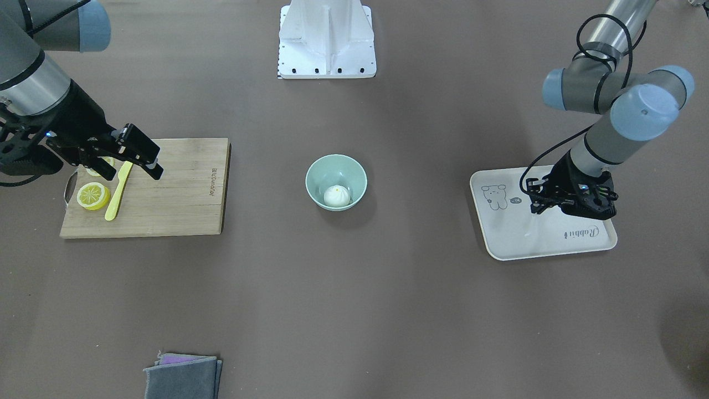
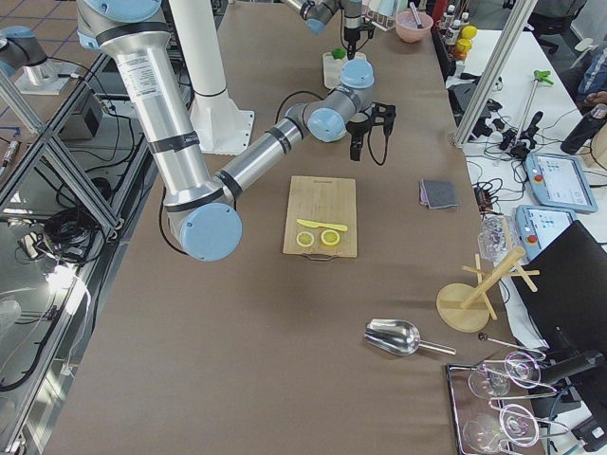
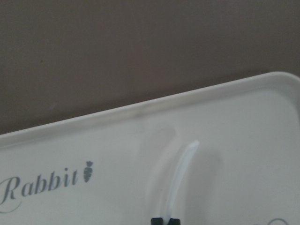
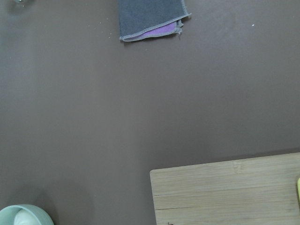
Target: Put spoon and bun in bowl
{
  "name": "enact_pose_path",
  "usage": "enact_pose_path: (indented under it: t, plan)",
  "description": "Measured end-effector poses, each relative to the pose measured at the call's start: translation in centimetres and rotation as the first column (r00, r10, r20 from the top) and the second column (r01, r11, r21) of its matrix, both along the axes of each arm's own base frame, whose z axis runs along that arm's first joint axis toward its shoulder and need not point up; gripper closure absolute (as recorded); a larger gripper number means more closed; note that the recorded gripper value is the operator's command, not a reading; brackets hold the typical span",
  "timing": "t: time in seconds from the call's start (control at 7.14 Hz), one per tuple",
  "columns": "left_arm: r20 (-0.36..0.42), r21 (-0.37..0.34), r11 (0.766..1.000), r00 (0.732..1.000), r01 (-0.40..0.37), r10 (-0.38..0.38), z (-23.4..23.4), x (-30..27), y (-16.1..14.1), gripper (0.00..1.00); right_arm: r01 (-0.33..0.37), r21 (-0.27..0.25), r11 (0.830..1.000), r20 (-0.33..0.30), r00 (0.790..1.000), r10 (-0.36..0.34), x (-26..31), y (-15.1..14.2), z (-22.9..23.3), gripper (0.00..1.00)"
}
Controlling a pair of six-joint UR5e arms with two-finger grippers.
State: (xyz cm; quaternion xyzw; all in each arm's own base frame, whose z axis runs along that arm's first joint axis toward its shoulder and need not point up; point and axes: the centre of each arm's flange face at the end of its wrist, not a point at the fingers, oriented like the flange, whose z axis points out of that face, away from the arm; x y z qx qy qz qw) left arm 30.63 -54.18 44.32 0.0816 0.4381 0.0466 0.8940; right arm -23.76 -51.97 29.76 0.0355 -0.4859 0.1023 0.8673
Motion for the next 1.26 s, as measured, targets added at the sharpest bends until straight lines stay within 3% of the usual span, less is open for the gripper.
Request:
enact_pose_path:
  t: [0.28,0.7,1.12,1.26]
  plan:
    - [-0.115,-0.047,0.999,0.993,0.019,-0.025,-8.8,4.4,-0.2,1.0,0.015,0.022,1.0,-0.01,1.0,-0.015,3.9,-0.5,2.5,0.0]
    - [-0.18,-0.07,0.998,0.984,-0.005,-0.008,-21.8,16.9,4.4,1.0,0.056,0.093,0.994,-0.071,0.996,-0.05,12.1,0.0,9.6,0.0]
    - [-0.201,-0.054,0.998,0.98,-0.018,0.007,-28.0,22.8,6.0,1.0,0.06,0.107,0.992,-0.092,0.994,-0.05,14.4,0.6,11.6,0.0]
    - [-0.201,-0.044,0.999,0.98,-0.017,0.008,-29.1,23.8,5.6,0.92,0.059,0.105,0.993,-0.094,0.994,-0.049,14.6,0.7,11.9,0.0]
